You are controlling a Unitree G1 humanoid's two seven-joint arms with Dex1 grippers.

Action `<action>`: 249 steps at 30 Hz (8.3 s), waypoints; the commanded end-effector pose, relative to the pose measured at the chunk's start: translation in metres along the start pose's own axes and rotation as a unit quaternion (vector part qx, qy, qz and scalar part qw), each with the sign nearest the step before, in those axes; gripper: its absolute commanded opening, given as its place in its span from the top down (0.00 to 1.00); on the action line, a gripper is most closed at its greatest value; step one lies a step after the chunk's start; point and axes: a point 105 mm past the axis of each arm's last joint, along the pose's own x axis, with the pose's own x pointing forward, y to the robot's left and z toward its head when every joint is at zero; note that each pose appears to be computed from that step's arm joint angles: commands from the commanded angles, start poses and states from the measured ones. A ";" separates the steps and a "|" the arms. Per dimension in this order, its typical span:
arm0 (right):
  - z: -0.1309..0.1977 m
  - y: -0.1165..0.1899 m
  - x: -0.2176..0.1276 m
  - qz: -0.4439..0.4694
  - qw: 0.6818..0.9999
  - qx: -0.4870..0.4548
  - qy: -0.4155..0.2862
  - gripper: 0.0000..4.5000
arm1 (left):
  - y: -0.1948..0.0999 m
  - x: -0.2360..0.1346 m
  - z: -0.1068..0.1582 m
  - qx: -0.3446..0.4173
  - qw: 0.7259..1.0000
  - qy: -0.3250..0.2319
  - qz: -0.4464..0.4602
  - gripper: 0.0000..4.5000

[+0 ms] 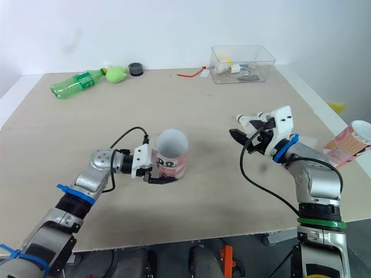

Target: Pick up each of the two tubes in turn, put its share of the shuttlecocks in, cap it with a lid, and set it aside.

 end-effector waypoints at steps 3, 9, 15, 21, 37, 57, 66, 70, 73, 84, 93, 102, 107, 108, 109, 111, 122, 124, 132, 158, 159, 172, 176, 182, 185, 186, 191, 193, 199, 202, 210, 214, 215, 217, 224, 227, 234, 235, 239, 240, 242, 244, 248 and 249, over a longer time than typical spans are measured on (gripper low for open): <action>0.017 -0.015 0.005 -0.056 0.998 -0.004 -0.018 0.00 | 0.007 -0.006 0.016 0.014 0.996 0.048 -0.069 0.33; 0.015 -0.020 0.027 -0.079 0.997 0.015 -0.020 0.00 | 0.024 -0.016 0.022 0.019 0.992 0.099 -0.073 0.33; 0.010 -0.020 0.040 -0.103 0.994 0.038 -0.021 0.00 | 0.036 -0.022 0.017 0.026 0.987 0.151 -0.040 0.33; 0.007 -0.019 0.039 -0.114 0.992 0.048 -0.020 0.00 | 0.046 -0.018 0.010 0.028 0.981 0.191 0.008 0.33; -0.005 -0.030 0.051 -0.160 0.983 0.089 -0.028 0.00 | 0.038 -0.007 0.004 -0.024 0.980 0.199 0.011 0.33; -0.014 -0.039 0.072 -0.174 0.981 0.079 -0.012 0.99 | 0.041 -0.010 0.008 -0.028 0.980 0.194 0.024 0.33; 0.013 -0.030 0.067 -0.113 0.993 -0.008 -0.043 0.99 | 0.044 -0.013 0.004 -0.048 0.980 0.193 0.028 0.33; 0.045 -0.019 0.050 -0.058 0.991 -0.099 -0.067 0.99 | 0.048 -0.013 0.003 -0.054 0.980 0.192 0.027 0.33; 0.078 0.002 0.030 0.017 0.970 -0.226 -0.089 0.99 | 0.049 -0.013 0.004 -0.055 0.980 0.191 0.024 0.33; 0.118 0.115 -0.027 0.281 0.803 -0.506 -0.142 0.99 | 0.058 -0.010 0.014 -0.080 0.981 0.172 0.027 0.33; 0.105 0.128 -0.025 0.329 0.767 -0.536 -0.128 0.99 | 0.058 -0.008 0.014 -0.082 0.981 0.172 0.026 0.33; 0.124 0.111 -0.034 0.311 0.764 -0.553 -0.120 0.99 | 0.053 -0.012 0.008 -0.087 0.980 0.177 0.025 0.33; 0.117 0.105 -0.033 0.313 0.767 -0.550 -0.105 0.99 | 0.052 -0.010 0.010 -0.085 0.981 0.174 0.024 0.33; 0.115 0.105 -0.032 0.315 0.767 -0.549 -0.104 0.99 | 0.052 -0.010 0.011 -0.085 0.981 0.173 0.025 0.33; 0.115 0.107 -0.031 0.317 0.768 -0.545 -0.108 0.99 | 0.052 -0.010 0.011 -0.084 0.981 0.172 0.025 0.33; 0.106 0.114 -0.027 0.333 0.763 -0.543 -0.107 0.99 | 0.052 -0.009 0.013 -0.082 0.982 0.170 0.024 0.33; 0.087 0.124 -0.009 0.357 0.738 -0.564 -0.096 0.99 | 0.050 -0.005 0.017 -0.080 0.983 0.164 0.022 0.33; 0.089 0.124 -0.008 0.358 0.730 -0.574 -0.096 0.99 | 0.050 -0.006 0.017 -0.081 0.983 0.165 0.023 0.33; 0.093 0.129 -0.012 0.389 0.731 -0.554 -0.090 0.79 | 0.048 -0.004 0.013 -0.087 0.982 0.168 0.021 0.33; 0.036 -0.063 -0.051 -0.239 0.970 -0.034 -0.008 0.02 | 0.045 0.000 0.010 -0.082 0.983 0.165 0.011 0.33; 0.033 -0.065 -0.054 -0.254 0.967 -0.037 -0.002 0.02 | 0.045 0.000 0.011 -0.082 0.983 0.165 0.010 0.33; 0.002 -0.063 -0.066 -0.300 0.953 -0.014 0.031 0.02 | 0.044 0.005 0.013 -0.081 0.984 0.158 0.004 0.33; -0.004 -0.073 -0.073 -0.323 0.946 0.022 0.026 0.02 | 0.043 0.004 0.013 -0.081 0.984 0.158 0.004 0.33; -0.010 -0.079 -0.076 -0.336 0.939 0.067 0.017 0.02 | 0.042 0.005 0.013 -0.080 0.984 0.158 0.002 0.33; -0.014 -0.077 -0.073 -0.331 0.940 0.078 0.018 0.02 | 0.041 0.005 0.013 -0.081 0.984 0.158 0.002 0.33; -0.016 -0.077 -0.072 -0.328 0.941 0.081 0.019 0.02 | 0.041 0.004 0.013 -0.081 0.984 0.158 0.002 0.33; -0.026 -0.081 -0.071 -0.332 0.938 0.095 0.028 0.02 | 0.041 0.004 0.013 -0.081 0.984 0.157 0.004 0.33; -0.030 -0.085 -0.071 -0.334 0.937 0.098 0.032 0.02 | 0.040 0.004 0.013 -0.082 0.984 0.157 0.005 0.33; -0.034 -0.091 -0.066 -0.329 0.939 0.096 0.037 0.02 | 0.039 0.003 0.013 -0.084 0.984 0.156 0.005 0.33; -0.035 -0.096 -0.064 -0.329 0.939 0.094 0.038 0.02 | 0.039 0.003 0.013 -0.083 0.984 0.156 0.005 0.33; -0.035 -0.102 -0.059 -0.325 0.941 0.083 0.037 0.02 | 0.038 0.003 0.014 -0.083 0.984 0.155 0.005 0.33; -0.033 -0.105 -0.056 -0.321 0.943 0.076 0.036 0.02 | 0.038 0.003 0.015 -0.083 0.984 0.155 0.004 0.33; -0.033 -0.105 -0.055 -0.319 0.944 0.073 0.037 0.02 | 0.038 0.003 0.015 -0.083 0.984 0.155 0.004 0.33; -0.031 -0.106 -0.051 -0.313 0.947 0.066 0.037 0.02 | 0.038 0.002 0.014 -0.084 0.984 0.156 0.004 0.33; -0.033 -0.110 -0.040 -0.298 0.952 0.053 0.042 0.36 | 0.037 0.002 0.014 -0.084 0.984 0.157 0.002 0.33; -0.035 -0.110 -0.037 -0.293 0.954 0.048 0.044 0.70 | 0.037 0.002 0.014 -0.084 0.984 0.158 0.003 0.33; -0.028 -0.106 -0.031 -0.274 0.961 0.028 0.036 0.96 | 0.036 0.000 0.012 -0.087 0.983 0.161 0.003 0.33; -0.024 -0.104 -0.029 -0.267 0.963 0.024 0.028 0.96 | 0.036 -0.001 0.011 -0.087 0.983 0.162 0.003 0.33; -0.007 -0.093 -0.025 -0.239 0.971 -0.014 0.011 0.96 | 0.037 -0.001 0.010 -0.087 0.983 0.163 0.002 0.33; 0.001 -0.086 -0.026 -0.222 0.974 -0.034 0.006 0.96 | 0.037 -0.001 0.009 -0.087 0.983 0.164 0.003 0.33; 0.018 -0.073 -0.028 -0.185 0.979 -0.086 0.005 0.96 | 0.038 -0.001 0.008 -0.088 0.982 0.165 0.003 0.33; 0.029 -0.064 -0.032 -0.165 0.978 -0.126 0.009 0.96 | 0.038 -0.002 0.007 -0.089 0.982 0.167 0.003 0.33; 0.073 -0.031 -0.039 -0.067 0.963 -0.263 0.009 0.96 | 0.043 -0.005 0.005 -0.087 0.981 0.171 0.004 0.33; 0.084 -0.020 -0.040 -0.032 0.953 -0.302 0.007 0.96 | 0.044 -0.006 0.004 -0.085 0.981 0.172 0.004 0.33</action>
